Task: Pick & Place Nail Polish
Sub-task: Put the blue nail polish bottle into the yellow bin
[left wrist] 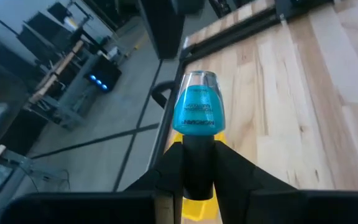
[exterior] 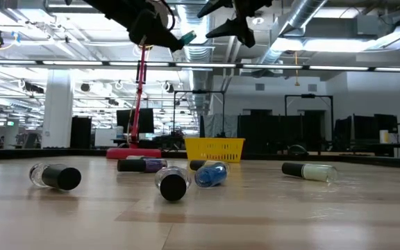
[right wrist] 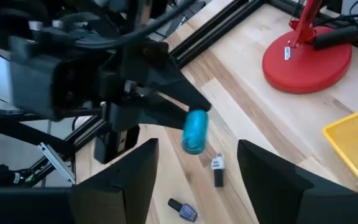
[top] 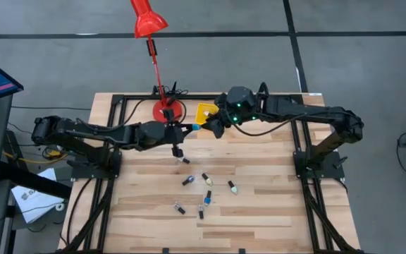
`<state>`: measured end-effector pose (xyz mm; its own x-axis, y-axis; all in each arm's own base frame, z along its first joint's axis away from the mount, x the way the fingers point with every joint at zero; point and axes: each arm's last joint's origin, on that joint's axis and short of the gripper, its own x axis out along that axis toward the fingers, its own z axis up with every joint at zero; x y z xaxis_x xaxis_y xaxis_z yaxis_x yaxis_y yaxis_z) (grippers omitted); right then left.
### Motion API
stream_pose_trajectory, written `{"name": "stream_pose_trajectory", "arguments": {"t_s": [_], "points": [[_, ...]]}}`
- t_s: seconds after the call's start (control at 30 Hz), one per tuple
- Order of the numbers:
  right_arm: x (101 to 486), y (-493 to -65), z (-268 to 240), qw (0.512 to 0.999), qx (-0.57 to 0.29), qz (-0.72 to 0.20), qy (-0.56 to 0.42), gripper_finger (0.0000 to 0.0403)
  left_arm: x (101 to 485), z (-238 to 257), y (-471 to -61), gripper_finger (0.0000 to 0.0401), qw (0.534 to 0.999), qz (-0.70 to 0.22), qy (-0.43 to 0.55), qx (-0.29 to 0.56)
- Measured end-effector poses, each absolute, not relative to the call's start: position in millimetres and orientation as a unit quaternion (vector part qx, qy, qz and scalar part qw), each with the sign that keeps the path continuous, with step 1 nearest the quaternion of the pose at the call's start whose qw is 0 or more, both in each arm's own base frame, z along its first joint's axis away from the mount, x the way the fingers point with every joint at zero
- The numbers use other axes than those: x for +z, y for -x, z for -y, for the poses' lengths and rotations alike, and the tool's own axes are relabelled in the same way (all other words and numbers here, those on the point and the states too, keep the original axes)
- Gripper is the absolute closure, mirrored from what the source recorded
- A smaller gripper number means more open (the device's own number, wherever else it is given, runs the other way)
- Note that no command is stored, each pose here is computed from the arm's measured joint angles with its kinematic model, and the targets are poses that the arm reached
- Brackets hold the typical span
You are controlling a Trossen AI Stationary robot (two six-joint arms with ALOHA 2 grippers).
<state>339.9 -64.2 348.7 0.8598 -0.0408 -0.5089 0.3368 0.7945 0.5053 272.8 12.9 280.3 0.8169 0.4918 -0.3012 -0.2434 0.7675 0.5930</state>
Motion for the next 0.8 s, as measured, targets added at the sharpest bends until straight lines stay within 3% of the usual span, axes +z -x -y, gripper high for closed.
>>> {"name": "stream_pose_trajectory", "arguments": {"t_s": [0.2,0.8], "points": [[338.9,-348.3,66.5,0.913,-0.106,-0.250,-0.304,0.0180,282.7,-14.5,-273.9,0.0348,0.916,-0.213,-0.276,0.197],[326.6,-363.4,70.9,0.915,-0.104,-0.244,-0.305,0.0217,282.0,-14.6,-275.4,0.0348,0.917,-0.211,-0.275,0.198]]}}
